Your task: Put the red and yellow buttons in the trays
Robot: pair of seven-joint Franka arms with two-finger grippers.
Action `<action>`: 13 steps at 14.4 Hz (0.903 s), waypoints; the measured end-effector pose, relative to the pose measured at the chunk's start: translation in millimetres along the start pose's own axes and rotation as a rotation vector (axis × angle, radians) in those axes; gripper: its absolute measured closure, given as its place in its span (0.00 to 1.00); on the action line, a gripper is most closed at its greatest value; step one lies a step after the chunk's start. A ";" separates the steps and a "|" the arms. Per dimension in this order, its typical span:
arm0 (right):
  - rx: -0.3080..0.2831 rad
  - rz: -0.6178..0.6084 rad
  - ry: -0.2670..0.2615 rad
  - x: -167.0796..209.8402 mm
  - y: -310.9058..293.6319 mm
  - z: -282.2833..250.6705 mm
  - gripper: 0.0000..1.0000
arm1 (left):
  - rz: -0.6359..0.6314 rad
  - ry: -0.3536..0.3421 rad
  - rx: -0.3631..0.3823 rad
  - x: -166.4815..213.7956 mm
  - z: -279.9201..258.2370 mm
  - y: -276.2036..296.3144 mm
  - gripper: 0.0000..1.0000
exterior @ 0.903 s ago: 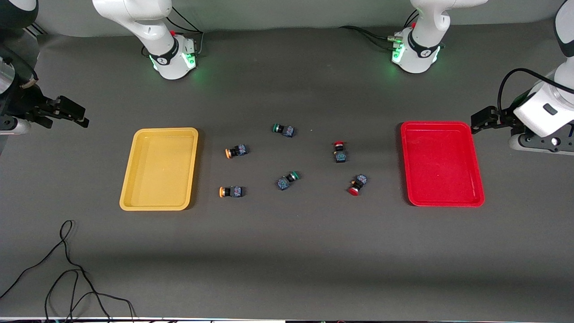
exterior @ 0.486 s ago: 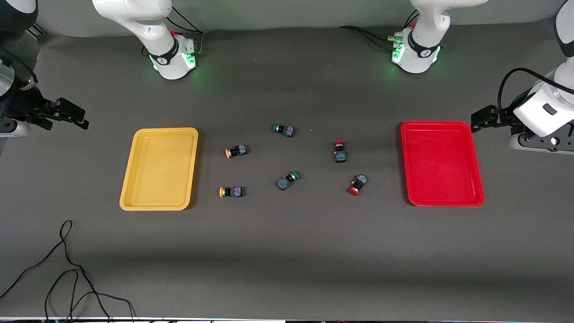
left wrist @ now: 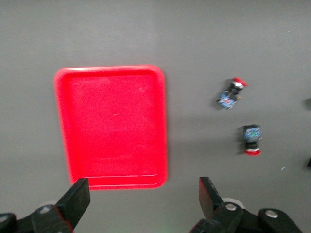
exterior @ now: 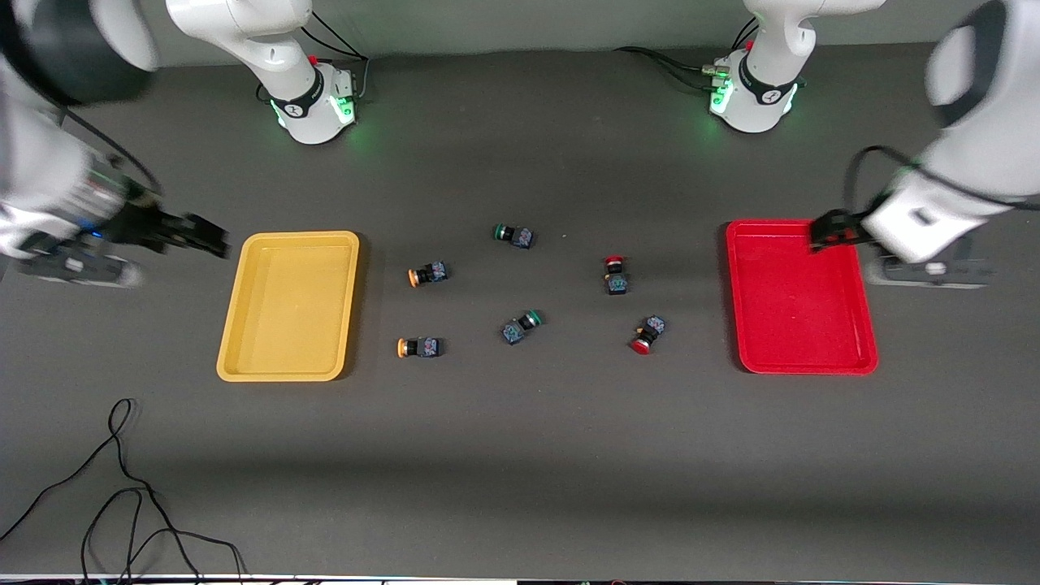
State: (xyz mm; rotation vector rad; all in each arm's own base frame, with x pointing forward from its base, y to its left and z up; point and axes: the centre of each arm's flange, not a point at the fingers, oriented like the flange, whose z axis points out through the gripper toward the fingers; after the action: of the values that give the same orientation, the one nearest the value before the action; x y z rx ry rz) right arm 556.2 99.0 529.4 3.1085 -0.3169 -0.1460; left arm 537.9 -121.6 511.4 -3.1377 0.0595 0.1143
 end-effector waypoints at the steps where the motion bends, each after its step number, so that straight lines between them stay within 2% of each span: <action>1: -0.007 0.049 -0.009 0.6 -23.7 20.3 0.00 | 0.004 -0.005 0.004 -7.8 12.7 30.1 0.00; 3: -0.024 0.148 -0.025 -4.0 -70.4 65.1 0.00 | -0.003 -0.007 0.010 -26.0 29.0 87.8 0.00; 6: -0.033 0.332 -0.019 -20.8 -127.8 140.0 0.00 | -0.033 0.025 0.002 -52.4 40.1 161.1 0.00; 9: -0.026 0.449 -0.004 -45.9 -157.4 219.8 0.00 | -0.048 0.041 -0.012 -59.7 63.2 196.0 0.00; 13: -0.037 0.551 -0.007 -75.6 -171.2 301.5 0.00 | -0.052 0.059 -0.042 -58.1 154.0 216.3 0.00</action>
State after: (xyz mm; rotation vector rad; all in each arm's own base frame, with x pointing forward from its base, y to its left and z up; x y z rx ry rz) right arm 488.5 280.8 232.2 2.8495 -1.1256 -0.1479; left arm 460.7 -335.1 362.0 -3.1809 -0.0250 0.0232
